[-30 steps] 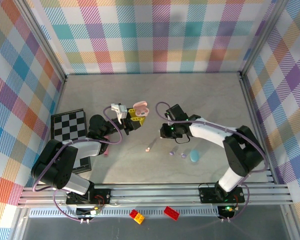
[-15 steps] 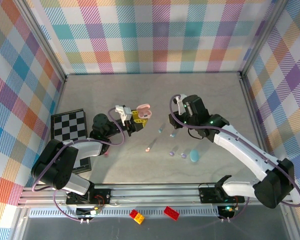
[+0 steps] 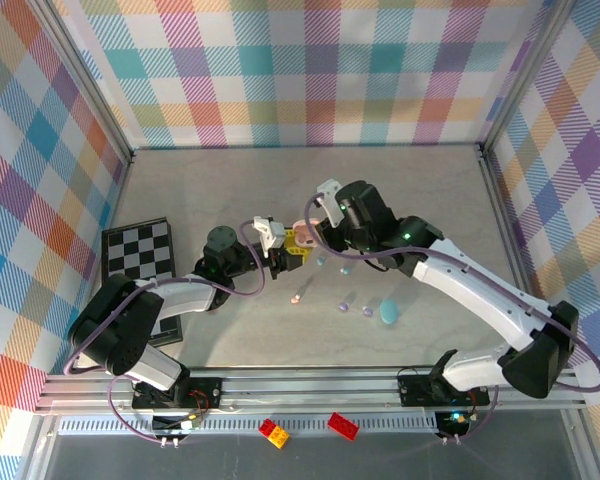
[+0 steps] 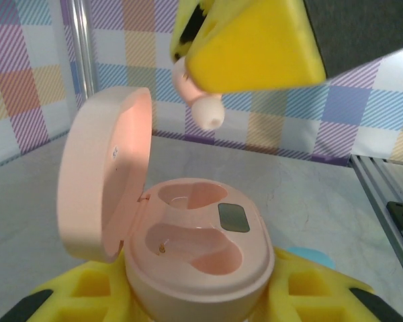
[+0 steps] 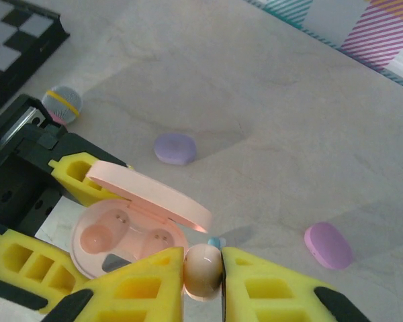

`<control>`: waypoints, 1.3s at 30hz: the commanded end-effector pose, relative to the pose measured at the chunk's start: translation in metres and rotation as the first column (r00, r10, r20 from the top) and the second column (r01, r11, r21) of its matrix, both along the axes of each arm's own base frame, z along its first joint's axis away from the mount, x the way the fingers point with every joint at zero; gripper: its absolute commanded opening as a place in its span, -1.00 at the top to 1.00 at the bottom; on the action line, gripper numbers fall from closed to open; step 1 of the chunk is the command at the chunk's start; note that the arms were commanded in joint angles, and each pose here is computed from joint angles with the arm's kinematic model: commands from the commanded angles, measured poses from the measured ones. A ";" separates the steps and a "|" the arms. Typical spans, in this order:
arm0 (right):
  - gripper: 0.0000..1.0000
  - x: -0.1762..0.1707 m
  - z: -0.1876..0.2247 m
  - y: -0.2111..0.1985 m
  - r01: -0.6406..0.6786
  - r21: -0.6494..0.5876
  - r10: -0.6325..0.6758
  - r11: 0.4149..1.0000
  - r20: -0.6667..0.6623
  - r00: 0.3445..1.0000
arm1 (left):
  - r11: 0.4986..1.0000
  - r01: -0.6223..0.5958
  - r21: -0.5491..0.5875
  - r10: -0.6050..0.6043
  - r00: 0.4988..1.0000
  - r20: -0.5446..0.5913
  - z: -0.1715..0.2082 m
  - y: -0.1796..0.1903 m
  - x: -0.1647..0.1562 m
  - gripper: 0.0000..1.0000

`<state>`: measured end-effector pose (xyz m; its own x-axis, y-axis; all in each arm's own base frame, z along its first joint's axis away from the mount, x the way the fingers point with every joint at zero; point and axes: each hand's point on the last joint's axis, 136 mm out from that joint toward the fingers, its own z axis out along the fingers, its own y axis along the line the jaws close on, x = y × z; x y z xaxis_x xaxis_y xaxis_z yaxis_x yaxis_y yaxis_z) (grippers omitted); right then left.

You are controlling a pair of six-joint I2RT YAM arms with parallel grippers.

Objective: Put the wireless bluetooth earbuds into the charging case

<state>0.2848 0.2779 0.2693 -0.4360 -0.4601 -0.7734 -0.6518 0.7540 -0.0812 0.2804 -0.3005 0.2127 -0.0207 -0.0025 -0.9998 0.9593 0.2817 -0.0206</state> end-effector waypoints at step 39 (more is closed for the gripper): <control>0.31 -0.009 0.000 0.015 -0.089 -0.072 0.092 0.993 0.043 0.995 | 0.999 0.014 -0.040 -0.012 0.999 0.050 0.019 -0.010 0.005 0.33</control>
